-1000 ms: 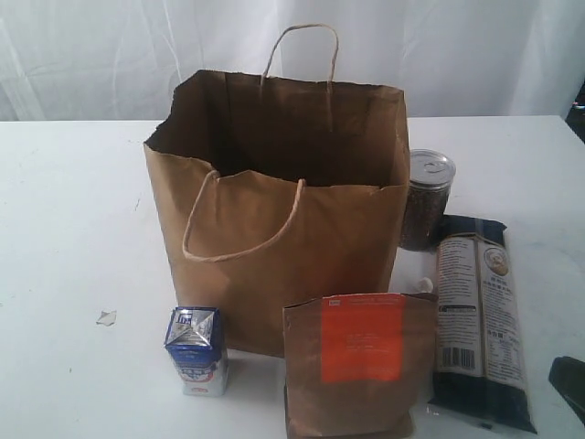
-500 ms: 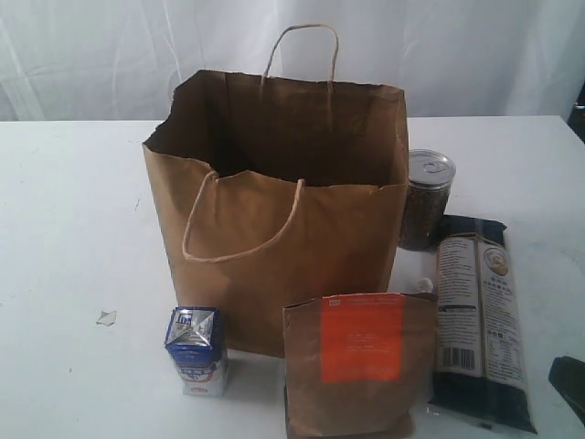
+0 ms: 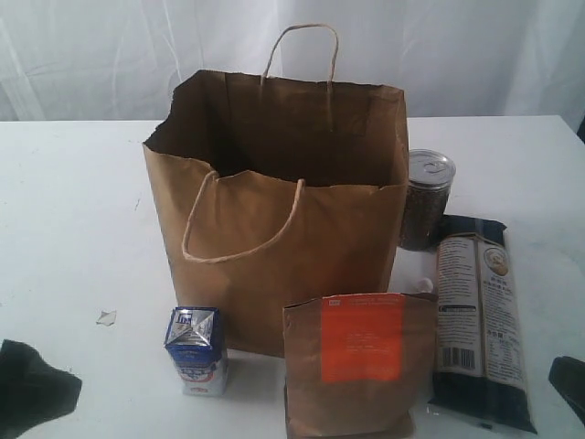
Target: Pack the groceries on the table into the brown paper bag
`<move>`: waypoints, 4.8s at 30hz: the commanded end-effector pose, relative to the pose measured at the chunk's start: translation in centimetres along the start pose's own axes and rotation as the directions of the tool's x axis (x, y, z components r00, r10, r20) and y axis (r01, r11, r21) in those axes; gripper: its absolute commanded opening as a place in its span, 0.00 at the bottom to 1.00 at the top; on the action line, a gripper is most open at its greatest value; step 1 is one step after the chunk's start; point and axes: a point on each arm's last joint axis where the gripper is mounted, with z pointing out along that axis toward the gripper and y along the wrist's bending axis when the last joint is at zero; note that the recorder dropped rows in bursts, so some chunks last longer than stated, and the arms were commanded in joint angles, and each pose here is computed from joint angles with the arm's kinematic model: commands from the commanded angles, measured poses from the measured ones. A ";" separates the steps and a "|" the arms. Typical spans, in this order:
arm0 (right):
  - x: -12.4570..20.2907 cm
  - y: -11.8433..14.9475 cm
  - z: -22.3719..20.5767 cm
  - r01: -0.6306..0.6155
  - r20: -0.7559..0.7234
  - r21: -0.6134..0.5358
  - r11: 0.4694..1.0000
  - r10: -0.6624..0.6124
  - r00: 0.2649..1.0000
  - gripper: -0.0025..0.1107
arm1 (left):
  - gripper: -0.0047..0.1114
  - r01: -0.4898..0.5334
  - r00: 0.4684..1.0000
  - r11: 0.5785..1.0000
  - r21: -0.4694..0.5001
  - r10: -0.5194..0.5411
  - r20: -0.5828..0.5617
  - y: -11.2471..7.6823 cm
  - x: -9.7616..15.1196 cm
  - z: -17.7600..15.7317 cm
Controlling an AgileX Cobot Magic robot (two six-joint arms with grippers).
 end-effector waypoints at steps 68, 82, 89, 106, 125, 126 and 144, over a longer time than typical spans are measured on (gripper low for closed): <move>0.1 -0.1 0.0 0.014 0.003 0.006 1.000 -0.014 1.000 0.02 | 0.04 -0.410 0.593 0.910 0.055 0.221 0.774 4.7 8.5 2.7; 0.1 -0.1 0.0 0.014 0.003 0.006 1.000 -0.014 1.000 0.02 | 0.04 -0.299 0.720 0.949 0.098 0.157 0.676 5.5 9.4 3.6; 0.1 -0.1 0.0 0.014 0.003 0.006 1.000 -0.014 1.000 0.02 | 0.04 -0.301 0.721 0.949 0.093 0.163 0.674 5.6 9.4 3.6; 0.1 -0.1 0.0 0.014 0.003 0.006 1.000 -0.014 1.000 0.02 | 0.04 -0.436 0.704 0.891 0.128 0.249 0.665 4.6 10.0 3.6; 0.1 -0.1 0.0 0.014 0.003 0.006 1.000 -0.014 1.000 0.02 | 0.04 -0.444 0.752 0.886 0.132 0.288 0.593 4.7 10.7 4.1; 0.1 -0.1 0.0 0.014 0.003 0.006 1.000 -0.014 1.000 0.02 | 0.04 -0.444 0.752 0.886 0.132 0.288 0.593 4.7 10.7 4.1; -1.8 1.6 -0.3 0.026 0.218 -0.183 0.983 0.015 0.976 0.02 | 0.04 -0.444 0.752 0.886 0.132 0.288 0.593 4.7 10.7 4.1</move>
